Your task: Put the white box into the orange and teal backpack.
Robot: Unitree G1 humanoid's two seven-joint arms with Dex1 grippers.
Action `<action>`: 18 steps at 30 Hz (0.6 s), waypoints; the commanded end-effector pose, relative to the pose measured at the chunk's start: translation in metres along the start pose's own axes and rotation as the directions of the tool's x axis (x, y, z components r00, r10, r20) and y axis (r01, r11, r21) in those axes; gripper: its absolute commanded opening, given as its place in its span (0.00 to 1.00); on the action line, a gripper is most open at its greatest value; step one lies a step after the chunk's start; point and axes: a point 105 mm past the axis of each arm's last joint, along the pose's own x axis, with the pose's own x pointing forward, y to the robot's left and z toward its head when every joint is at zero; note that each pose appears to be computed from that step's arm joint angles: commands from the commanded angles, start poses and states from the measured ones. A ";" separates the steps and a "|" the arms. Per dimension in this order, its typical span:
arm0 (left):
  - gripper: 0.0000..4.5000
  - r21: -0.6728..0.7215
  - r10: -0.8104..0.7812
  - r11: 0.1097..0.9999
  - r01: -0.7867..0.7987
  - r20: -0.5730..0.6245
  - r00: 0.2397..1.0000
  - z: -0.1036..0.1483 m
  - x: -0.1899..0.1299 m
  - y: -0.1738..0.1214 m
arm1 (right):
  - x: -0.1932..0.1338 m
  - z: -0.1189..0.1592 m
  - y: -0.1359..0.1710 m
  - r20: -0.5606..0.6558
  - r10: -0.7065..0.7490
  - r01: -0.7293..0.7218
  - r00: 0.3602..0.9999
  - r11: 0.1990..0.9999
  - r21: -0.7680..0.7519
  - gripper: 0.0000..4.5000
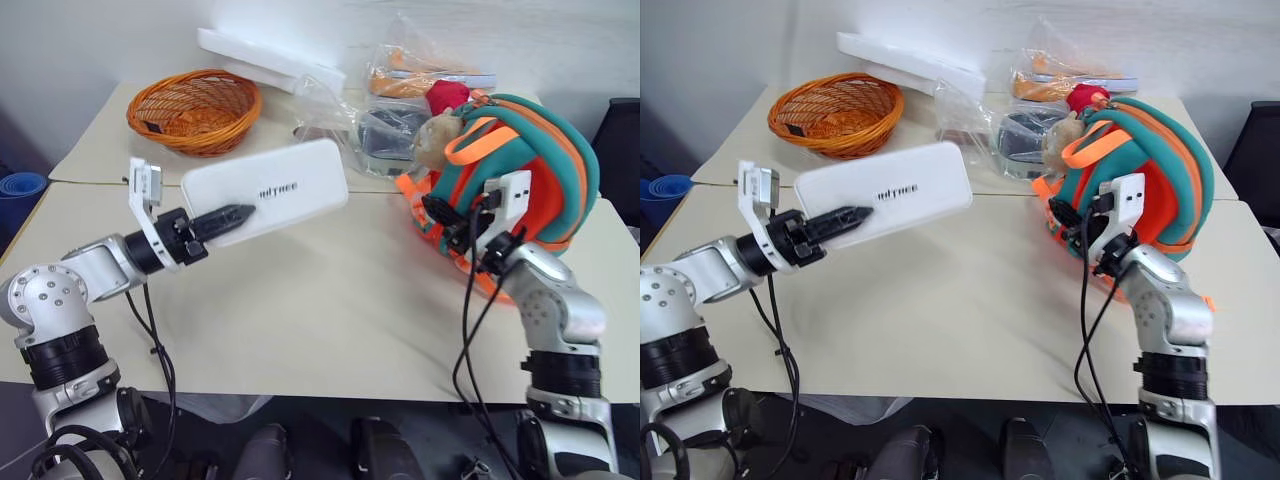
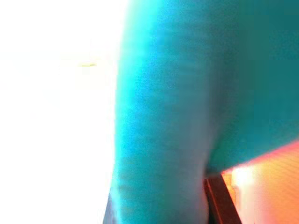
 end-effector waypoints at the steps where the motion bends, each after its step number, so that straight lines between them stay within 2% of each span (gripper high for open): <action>1: 0.29 0.156 -0.079 0.986 0.064 0.089 0.993 0.030 0.008 -0.019 | -0.021 0.025 0.057 -0.028 0.335 -0.336 0.942 0.942 -0.018 0.01; 2: 0.29 0.168 -0.092 0.983 0.074 0.102 0.991 0.033 0.009 -0.020 | -0.028 0.026 0.066 -0.054 0.387 -0.388 0.920 0.922 -0.010 0.01; 4: 0.29 0.222 -0.162 0.967 0.128 0.142 0.977 0.047 0.019 -0.032 | -0.061 0.031 0.088 -0.148 0.534 -0.534 0.832 0.844 0.043 0.01; 6: 0.29 0.254 -0.204 0.953 0.163 0.146 0.968 0.051 0.025 -0.039 | -0.078 0.034 0.099 -0.199 0.598 -0.593 0.777 0.800 0.088 0.01; 11: 0.29 0.297 -0.322 0.907 0.298 0.035 0.946 0.031 0.043 -0.056 | -0.097 0.043 0.099 -0.236 0.612 -0.595 0.755 0.790 0.146 0.01; 14: 0.29 0.294 -0.394 0.873 0.390 -0.050 0.918 0.015 0.046 -0.065 | -0.095 0.041 0.088 -0.249 0.559 -0.543 0.791 0.829 0.136 0.01; 18: 0.29 0.351 -0.360 0.848 0.397 -0.169 0.918 -0.004 0.046 -0.054 | -0.095 0.034 0.081 -0.269 0.521 -0.504 0.810 0.853 0.136 0.01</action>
